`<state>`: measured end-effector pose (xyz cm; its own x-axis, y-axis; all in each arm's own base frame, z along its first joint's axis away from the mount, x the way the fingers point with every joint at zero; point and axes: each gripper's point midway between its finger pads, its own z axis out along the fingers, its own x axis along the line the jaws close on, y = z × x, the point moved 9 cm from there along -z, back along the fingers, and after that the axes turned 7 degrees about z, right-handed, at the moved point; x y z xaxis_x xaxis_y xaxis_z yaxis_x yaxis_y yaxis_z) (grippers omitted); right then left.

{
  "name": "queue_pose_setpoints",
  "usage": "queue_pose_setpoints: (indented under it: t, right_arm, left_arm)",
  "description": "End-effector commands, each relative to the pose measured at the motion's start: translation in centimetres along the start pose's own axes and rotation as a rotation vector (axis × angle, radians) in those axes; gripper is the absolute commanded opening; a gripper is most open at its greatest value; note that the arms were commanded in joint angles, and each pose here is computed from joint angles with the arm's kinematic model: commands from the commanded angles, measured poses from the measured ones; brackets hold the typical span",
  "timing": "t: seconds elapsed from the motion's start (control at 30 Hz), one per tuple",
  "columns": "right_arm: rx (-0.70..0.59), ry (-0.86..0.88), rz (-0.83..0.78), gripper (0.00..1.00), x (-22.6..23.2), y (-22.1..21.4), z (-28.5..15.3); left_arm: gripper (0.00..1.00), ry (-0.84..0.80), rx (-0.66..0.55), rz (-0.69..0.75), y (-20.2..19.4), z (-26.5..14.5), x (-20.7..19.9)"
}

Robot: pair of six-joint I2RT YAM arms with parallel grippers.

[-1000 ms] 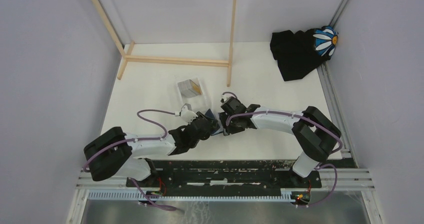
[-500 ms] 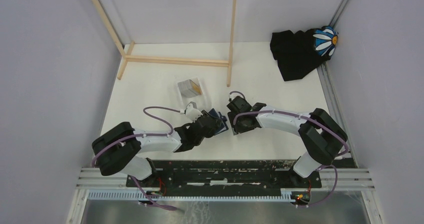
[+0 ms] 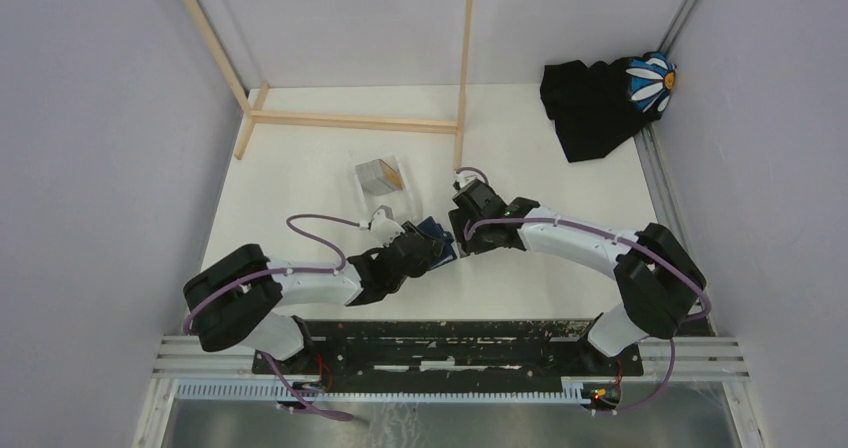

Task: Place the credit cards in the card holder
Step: Close the card holder at the center of the board.

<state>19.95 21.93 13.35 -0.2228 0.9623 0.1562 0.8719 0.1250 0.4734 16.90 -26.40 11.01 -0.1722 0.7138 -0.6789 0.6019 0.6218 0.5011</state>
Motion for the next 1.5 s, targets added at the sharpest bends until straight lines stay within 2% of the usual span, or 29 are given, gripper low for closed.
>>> queue_pose_setpoints:
  t: [0.0, 0.53, 1.2, 1.33, 1.47]
  right_arm:
    - [-0.072, 0.023, 0.0, 0.6, 1.0, 2.2, -0.3]
    - [-0.095, 0.028, -0.028, 0.61, 2.4, 4.1, 0.9]
    - [-0.067, 0.064, -0.045, 0.63, 4.2, 5.3, 3.5]
    - [-0.074, 0.045, -0.054, 0.61, 4.2, 5.7, 3.7]
    - [-0.076, 0.033, -0.066, 0.54, 4.2, 5.9, 3.8]
  left_arm:
    - [0.48, -0.032, -0.013, 0.01, 0.3, -0.4, -0.4]
    - [0.49, -0.016, -0.084, -0.011, 1.5, -1.7, 1.6]
    - [0.47, -0.002, -0.043, 0.022, 1.9, -1.1, 2.3]
    - [0.47, -0.007, -0.023, 0.045, 1.7, -0.9, 2.1]
    - [0.46, -0.004, -0.002, 0.055, 1.4, -0.7, 2.1]
